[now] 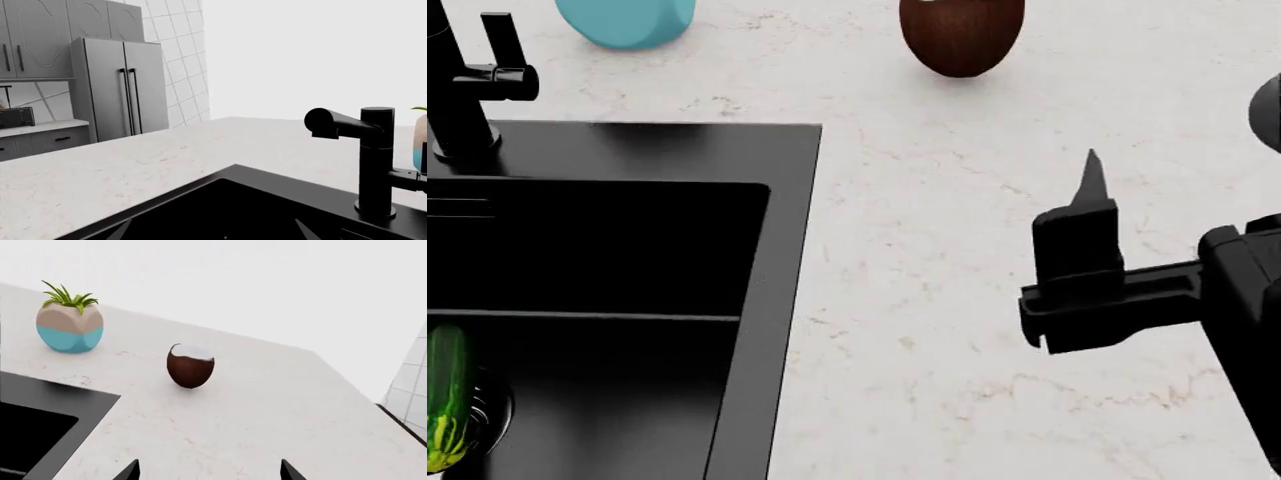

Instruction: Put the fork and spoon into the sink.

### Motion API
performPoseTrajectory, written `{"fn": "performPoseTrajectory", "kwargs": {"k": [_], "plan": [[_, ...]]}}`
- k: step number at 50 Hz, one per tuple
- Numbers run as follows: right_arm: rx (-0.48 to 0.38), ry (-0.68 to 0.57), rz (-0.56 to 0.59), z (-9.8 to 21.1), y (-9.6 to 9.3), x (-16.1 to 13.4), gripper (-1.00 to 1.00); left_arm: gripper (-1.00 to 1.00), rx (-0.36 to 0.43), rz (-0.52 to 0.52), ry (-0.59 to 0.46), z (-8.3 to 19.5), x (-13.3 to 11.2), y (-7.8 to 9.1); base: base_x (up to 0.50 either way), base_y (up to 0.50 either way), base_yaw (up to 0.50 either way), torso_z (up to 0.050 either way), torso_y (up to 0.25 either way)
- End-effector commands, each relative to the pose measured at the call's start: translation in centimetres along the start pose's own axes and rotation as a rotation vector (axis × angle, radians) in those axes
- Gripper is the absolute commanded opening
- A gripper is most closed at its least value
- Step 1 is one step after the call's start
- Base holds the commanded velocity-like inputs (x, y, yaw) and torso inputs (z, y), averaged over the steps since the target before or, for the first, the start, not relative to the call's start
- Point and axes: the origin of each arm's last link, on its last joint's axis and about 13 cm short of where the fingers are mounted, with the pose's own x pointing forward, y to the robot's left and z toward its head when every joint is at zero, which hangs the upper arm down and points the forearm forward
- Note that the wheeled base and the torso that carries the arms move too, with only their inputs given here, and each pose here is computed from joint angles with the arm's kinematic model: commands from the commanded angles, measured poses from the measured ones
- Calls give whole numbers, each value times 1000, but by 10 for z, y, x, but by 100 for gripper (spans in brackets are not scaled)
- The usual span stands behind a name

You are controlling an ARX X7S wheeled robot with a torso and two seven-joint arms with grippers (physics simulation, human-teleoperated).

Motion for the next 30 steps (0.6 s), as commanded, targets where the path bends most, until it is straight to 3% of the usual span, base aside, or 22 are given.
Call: {"fn": "performPoseTrajectory", "kwargs": {"k": [1,13,22,30], "plan": [[20,87,-105,17,-30,-7,100,100,5,2,1,1,-1,0,0,0,0,0,0],[130,230,-79,34,-63,2,100,100,6,-2,6,2,-2,0,0,0,0,0,0],[72,315,-76,42,-71,20,100,100,8,2,6,0,-1,1,0,0,0,0,0],[105,370,-55,38,-76,39,100,100,7,3,7,0,-2,1,0,0,0,0,0]]}}
